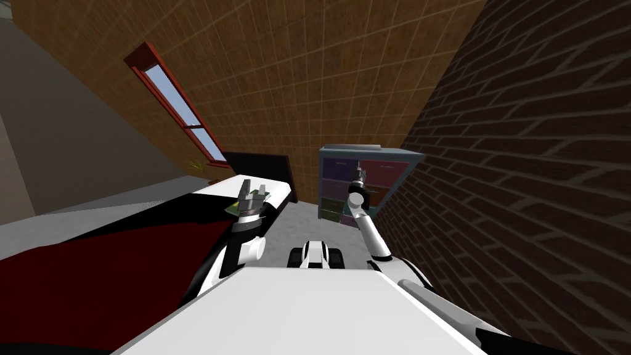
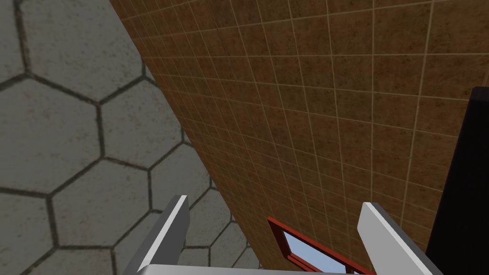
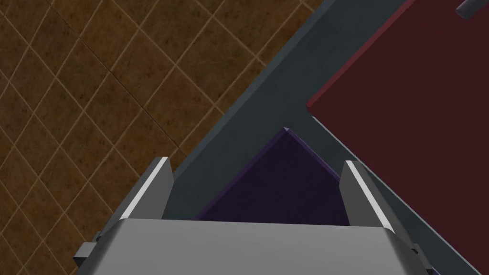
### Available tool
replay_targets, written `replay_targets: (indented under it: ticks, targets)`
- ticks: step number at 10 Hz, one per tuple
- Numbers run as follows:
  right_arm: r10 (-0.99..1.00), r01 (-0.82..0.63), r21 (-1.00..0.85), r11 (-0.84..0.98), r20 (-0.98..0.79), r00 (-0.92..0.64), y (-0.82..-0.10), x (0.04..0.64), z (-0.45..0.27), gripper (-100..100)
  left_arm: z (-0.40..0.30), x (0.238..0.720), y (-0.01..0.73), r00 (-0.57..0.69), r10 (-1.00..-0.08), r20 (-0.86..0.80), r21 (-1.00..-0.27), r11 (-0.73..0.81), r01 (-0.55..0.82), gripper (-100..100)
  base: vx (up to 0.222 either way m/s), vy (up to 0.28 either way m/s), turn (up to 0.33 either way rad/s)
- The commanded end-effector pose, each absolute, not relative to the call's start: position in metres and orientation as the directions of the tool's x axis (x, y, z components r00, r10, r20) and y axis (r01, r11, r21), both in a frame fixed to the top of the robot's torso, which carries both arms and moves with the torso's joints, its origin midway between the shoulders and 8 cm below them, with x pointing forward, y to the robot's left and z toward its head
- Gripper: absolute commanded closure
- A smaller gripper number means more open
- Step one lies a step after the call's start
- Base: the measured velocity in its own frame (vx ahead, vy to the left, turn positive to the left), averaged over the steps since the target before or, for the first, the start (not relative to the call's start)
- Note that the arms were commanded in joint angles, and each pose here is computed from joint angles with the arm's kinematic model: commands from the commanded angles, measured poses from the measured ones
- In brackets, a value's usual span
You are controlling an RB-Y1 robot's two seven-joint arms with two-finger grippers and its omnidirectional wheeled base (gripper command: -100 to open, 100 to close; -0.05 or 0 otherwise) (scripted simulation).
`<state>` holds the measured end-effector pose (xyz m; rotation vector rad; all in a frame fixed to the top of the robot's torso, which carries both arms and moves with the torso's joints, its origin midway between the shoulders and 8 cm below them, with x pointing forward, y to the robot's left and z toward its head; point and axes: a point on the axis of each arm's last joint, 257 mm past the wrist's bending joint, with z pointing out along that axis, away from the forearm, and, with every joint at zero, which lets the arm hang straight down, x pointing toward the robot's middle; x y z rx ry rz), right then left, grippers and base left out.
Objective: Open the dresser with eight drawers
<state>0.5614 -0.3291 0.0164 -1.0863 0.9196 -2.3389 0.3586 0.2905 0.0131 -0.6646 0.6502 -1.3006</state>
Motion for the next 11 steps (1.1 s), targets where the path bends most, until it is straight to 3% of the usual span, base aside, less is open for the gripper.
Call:
replay_targets:
  ticks: [1, 11]
  targets:
    - [-0.667, 0.118, -0.768, -0.629, 0.456, -0.588, -0.323, 0.573, 0.012, -100, 0.013, 0.359, 0.291, 0.15, -0.987, -0.059, -0.756, 0.142, 0.639, 0, 0.007, -0.027, 0.033]
    - [-0.912, 0.229, -0.955, -0.187, 0.082, -0.402, -0.262, 0.623, -0.012, -100, 0.013, 0.359, 0.291, 0.15, -0.987, -0.059, -0.756, 0.142, 0.639, 0, 0.006, -0.032, 0.048]
